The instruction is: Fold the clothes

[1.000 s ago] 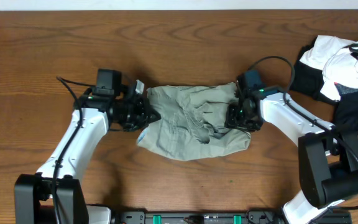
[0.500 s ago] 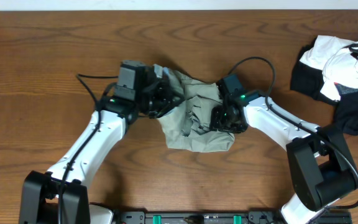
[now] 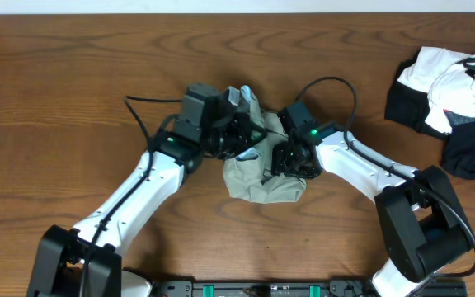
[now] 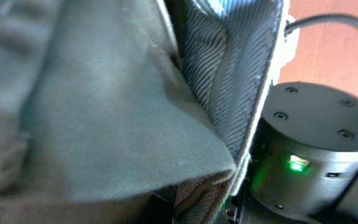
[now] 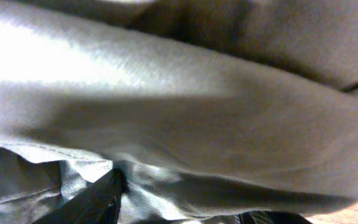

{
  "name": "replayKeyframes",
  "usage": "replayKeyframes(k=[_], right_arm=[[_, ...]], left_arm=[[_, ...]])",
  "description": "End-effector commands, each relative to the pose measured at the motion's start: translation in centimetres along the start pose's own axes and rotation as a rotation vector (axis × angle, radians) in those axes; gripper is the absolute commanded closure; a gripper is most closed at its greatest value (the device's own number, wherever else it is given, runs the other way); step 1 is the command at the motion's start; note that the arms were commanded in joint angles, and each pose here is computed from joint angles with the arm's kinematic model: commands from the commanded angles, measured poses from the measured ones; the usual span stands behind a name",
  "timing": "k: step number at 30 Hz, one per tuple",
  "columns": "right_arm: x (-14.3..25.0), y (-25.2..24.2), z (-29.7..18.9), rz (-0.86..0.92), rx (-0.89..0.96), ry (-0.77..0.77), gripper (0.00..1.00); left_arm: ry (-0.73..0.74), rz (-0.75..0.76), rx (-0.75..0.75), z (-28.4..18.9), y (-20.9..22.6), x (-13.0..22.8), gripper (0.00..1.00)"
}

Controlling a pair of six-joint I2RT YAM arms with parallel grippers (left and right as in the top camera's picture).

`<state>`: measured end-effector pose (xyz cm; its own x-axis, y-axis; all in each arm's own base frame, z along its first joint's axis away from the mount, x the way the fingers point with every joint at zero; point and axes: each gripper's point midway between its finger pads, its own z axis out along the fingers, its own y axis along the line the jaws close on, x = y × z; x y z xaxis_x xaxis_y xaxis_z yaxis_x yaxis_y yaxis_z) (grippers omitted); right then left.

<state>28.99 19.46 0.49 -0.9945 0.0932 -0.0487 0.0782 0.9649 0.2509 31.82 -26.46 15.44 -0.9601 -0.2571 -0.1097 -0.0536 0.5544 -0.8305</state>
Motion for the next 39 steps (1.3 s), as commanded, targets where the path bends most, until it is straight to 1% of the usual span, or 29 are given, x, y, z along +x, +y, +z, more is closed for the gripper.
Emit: replayKeyframes(k=[1,7,13,18,22,27,29,30,31,34,35,36,38,39], right_arm=[[2.8,0.2,2.2,0.015,-0.010,0.113,0.44],[2.7,0.1,2.2,0.021,-0.010,0.112,0.44],[2.1,0.2,2.0,0.049,-0.038,0.112,0.44],[1.9,1.0,1.5,0.052,-0.104,0.133,0.44],[1.7,0.9,1.5,0.054,-0.106,0.131,0.43],[1.7,0.9,1.5,0.054,-0.105,0.132,0.43],[1.7,0.8,1.5,0.056,-0.104,0.133,0.43],[1.7,0.8,1.5,0.057,-0.104,0.133,0.43],[1.7,0.7,1.5,0.059,-0.104,0.133,0.43],[1.5,0.5,1.0,0.056,-0.099,0.123,0.43],[1.4,0.2,0.7,0.056,-0.086,0.113,0.43],[1.2,-0.2,0.2,0.058,-0.062,0.097,0.42],[0.7,-0.9,-0.9,0.060,-0.021,0.062,0.41],[0.5,-1.1,-1.5,0.060,-0.009,0.048,0.41]], left_arm=[[-0.034,0.035,-0.018,0.4,-1.0,0.1,0.94],[-0.092,0.038,-0.140,1.2,0.8,0.3,0.94],[-0.070,0.026,-0.185,2.6,2.4,0.7,0.94],[-0.046,0.000,-0.235,4.7,4.7,0.9,0.94],[-0.022,-0.019,-0.253,6.3,5.9,1.4,0.94],[0.006,-0.007,-0.266,8.0,6.7,2.4,0.94],[0.015,-0.009,-0.274,8.2,7.1,2.6,0.91],[0.016,-0.010,-0.275,8.3,7.1,2.6,0.86],[0.019,-0.011,-0.273,8.3,7.1,2.7,0.78],[0.039,-0.010,-0.250,8.3,6.6,3.0,0.41],[0.053,-0.005,-0.234,8.4,6.3,3.2,0.26],[0.071,0.012,-0.211,8.5,5.9,3.4,0.16],[0.097,0.057,-0.169,8.6,5.1,3.7,0.09],[0.101,0.061,-0.161,8.6,4.9,3.8,0.07]])
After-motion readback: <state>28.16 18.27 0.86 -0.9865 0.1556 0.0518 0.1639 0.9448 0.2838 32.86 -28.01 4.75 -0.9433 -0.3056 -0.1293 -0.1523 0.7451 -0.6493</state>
